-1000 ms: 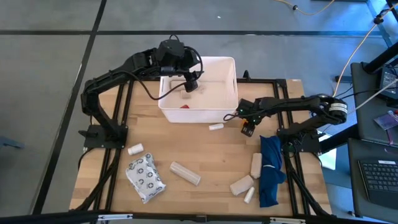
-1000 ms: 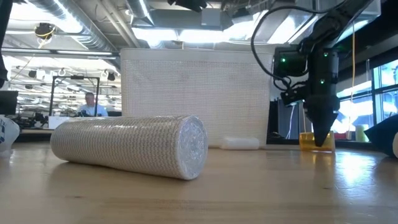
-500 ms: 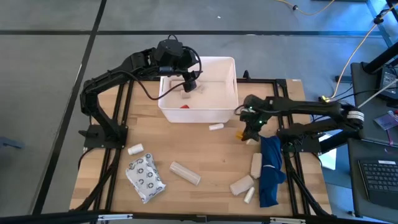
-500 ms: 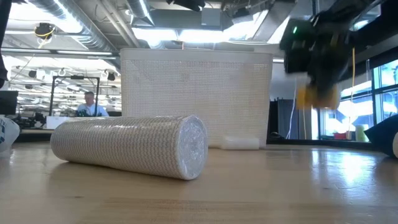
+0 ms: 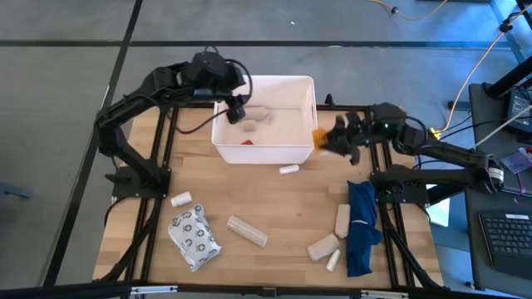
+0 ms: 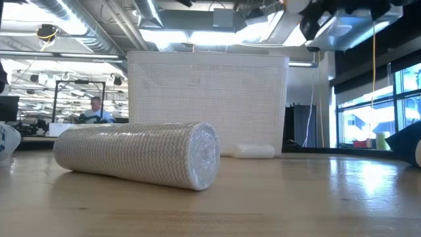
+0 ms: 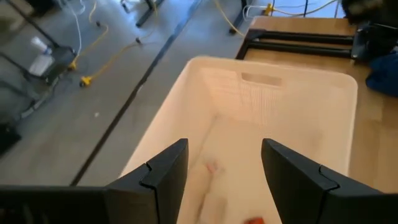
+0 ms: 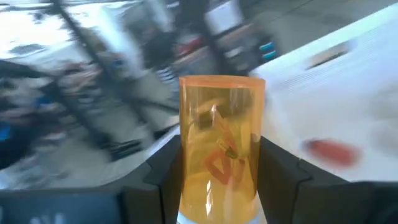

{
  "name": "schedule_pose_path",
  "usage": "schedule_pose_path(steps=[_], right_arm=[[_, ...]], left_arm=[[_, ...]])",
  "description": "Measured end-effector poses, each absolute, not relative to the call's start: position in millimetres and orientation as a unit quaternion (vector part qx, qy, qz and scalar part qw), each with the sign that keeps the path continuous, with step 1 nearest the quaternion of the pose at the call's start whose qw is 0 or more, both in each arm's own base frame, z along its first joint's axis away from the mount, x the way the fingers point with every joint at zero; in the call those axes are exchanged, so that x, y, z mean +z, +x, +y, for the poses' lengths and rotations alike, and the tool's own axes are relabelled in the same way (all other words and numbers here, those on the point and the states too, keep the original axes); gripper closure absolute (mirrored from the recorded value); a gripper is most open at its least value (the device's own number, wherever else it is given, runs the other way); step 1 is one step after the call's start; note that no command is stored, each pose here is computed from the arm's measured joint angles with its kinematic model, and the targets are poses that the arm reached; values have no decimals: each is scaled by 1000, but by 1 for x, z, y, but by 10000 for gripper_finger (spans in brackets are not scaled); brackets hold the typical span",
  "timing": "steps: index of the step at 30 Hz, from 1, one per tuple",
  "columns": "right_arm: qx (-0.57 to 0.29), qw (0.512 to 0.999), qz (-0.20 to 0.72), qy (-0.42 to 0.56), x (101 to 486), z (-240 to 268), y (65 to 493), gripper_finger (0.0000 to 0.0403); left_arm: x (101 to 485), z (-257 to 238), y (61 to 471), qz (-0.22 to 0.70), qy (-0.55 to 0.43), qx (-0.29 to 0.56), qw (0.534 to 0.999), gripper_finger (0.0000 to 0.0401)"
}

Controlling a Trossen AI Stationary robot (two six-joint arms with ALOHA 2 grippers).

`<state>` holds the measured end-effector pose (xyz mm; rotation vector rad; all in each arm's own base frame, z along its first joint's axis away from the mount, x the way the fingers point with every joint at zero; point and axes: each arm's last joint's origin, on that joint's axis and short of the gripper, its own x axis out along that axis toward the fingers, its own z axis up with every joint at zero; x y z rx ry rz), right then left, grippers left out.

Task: Pick & place medical supplies in basket/bin
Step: Put the orange pill bottle into the white bin

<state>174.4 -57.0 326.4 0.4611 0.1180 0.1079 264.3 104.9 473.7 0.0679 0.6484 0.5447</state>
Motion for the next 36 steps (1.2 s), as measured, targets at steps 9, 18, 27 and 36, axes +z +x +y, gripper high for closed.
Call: schedule_pose_path(steps=[9, 18, 27, 36], right_arm=[[-102, 978, 118, 138, 364, -115, 208, 244], [-84, 948, 301, 57, 366, -180, 281, 244], [-61, 863, 501, 1, 303, -231, 338, 244], [-17, 788, 614, 30, 234, -245, 356, 244]], left_arm=[[479, 94, 236, 330, -25, 280, 901, 205], [464, 93, 234, 384, -35, 276, 880, 205], [452, 94, 235, 421, -26, 268, 866, 205], [452, 94, 235, 420, -25, 268, 867, 205]])
